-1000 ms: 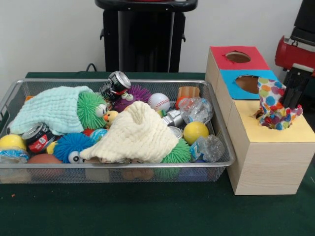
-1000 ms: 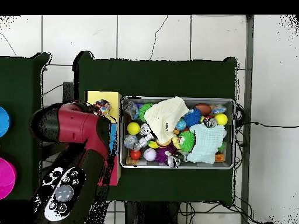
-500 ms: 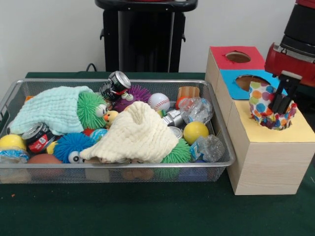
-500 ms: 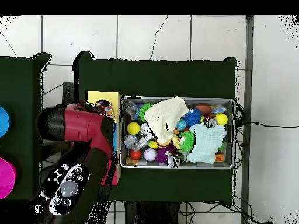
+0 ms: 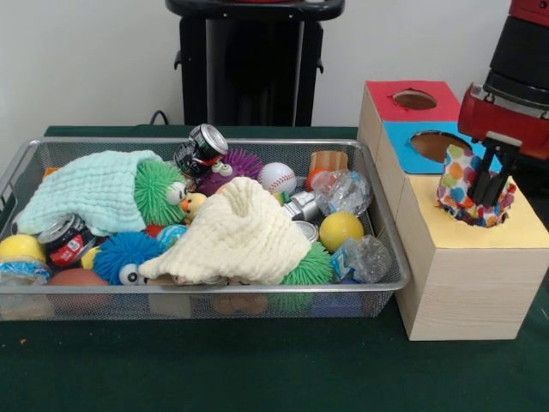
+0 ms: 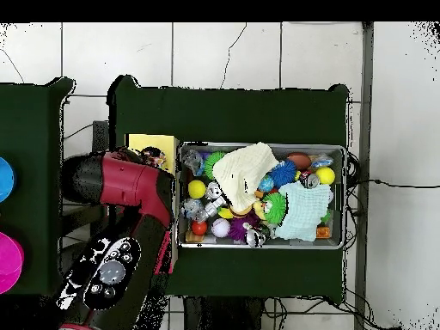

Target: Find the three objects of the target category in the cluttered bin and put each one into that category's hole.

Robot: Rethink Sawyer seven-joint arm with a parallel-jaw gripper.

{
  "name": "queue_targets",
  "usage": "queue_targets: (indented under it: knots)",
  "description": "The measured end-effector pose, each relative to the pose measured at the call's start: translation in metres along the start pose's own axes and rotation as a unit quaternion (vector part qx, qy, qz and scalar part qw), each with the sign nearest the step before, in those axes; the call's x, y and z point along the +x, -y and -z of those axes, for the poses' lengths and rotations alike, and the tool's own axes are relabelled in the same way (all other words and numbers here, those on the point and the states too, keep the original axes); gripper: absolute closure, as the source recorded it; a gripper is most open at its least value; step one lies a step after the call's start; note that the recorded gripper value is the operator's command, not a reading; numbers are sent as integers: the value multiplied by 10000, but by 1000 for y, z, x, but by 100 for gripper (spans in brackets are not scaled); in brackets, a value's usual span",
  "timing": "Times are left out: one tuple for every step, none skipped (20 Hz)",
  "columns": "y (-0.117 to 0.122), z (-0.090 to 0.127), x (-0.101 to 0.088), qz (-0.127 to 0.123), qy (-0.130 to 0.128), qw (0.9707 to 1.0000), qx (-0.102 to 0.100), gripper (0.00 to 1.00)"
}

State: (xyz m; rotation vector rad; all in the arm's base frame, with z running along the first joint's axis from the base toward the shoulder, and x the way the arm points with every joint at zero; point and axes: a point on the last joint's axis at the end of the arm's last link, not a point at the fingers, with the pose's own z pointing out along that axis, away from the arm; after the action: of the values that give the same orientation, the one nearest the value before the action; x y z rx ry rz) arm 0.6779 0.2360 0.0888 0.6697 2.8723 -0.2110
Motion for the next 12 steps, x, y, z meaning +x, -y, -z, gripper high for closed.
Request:
queue_targets:
  knots:
    - [0, -3, -1, -59, 19, 10000, -46, 100]
    - [-1, -6, -2, -82, 67, 9999, -70, 100]
    - [-2, -9, -2, -97, 135, 9998, -97, 100]
    - [-3, -12, -2, -112, 203, 9997, -123, 100]
    - [-3, -15, -2, -124, 267, 9995, -147, 100]
    - [-4, -18, -2, -141, 333, 9992, -172, 100]
    - [-4, -24, -1, -165, 475, 9985, -212, 100]
    - [-4, -28, -1, -172, 543, 9981, -221, 100]
    - [-4, -31, 0, -178, 613, 9977, -224, 100]
    - [-3, -35, 1, -181, 672, 9973, -221, 100]
    - [-3, -39, 2, -184, 724, 9970, -217, 100]
    - [-2, -44, 4, -188, 794, 9964, -210, 100]
